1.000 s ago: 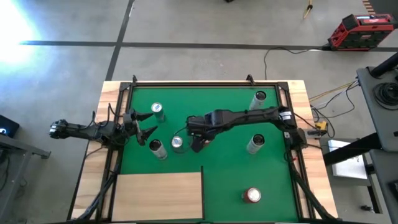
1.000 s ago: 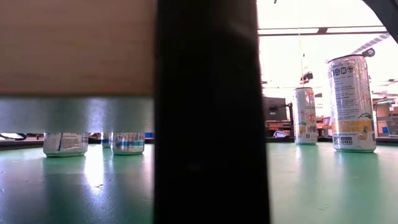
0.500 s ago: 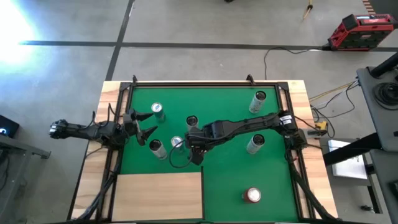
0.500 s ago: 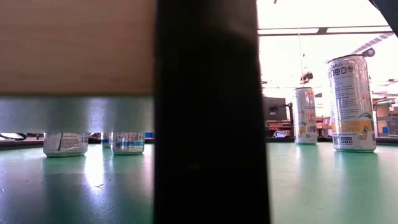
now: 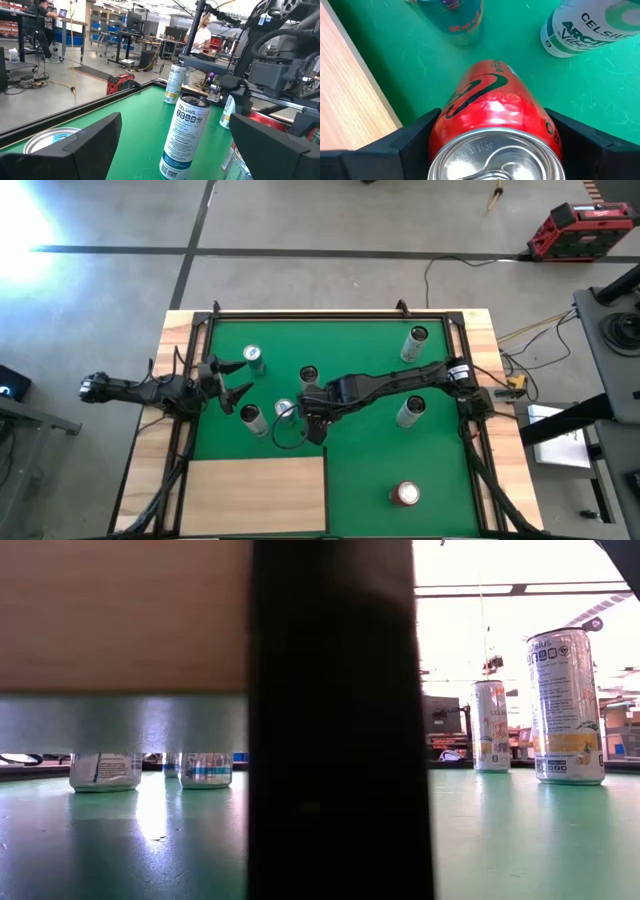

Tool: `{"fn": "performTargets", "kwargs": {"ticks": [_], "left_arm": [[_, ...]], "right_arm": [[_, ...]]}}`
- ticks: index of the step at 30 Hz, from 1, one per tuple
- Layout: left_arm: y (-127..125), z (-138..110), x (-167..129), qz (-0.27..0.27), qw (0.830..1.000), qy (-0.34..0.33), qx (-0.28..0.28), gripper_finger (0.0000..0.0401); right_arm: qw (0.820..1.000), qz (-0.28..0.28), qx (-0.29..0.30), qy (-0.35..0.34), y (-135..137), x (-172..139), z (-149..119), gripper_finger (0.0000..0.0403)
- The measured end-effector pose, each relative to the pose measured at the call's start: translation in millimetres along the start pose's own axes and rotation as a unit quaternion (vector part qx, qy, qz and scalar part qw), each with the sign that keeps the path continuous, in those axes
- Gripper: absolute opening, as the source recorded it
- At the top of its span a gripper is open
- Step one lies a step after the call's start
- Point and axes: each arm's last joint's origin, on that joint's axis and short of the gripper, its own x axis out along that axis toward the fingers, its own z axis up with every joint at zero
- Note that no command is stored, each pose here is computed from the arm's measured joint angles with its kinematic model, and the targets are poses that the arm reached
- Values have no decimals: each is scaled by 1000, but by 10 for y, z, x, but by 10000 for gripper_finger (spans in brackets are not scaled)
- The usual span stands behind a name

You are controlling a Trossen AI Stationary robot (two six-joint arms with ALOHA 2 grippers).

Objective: Place canned beverage on shelf
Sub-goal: Move the top red soda can to the center of the table

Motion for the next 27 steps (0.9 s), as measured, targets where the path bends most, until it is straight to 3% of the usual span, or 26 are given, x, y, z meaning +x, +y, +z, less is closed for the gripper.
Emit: {"fn": "performTargets", "kwargs": {"ticks": [27], "left_arm": [[0, 0, 0, 0, 1000, 0, 0, 355]], "right_arm": [[1000, -13, 2, 19, -34, 161, -68, 315]]}}
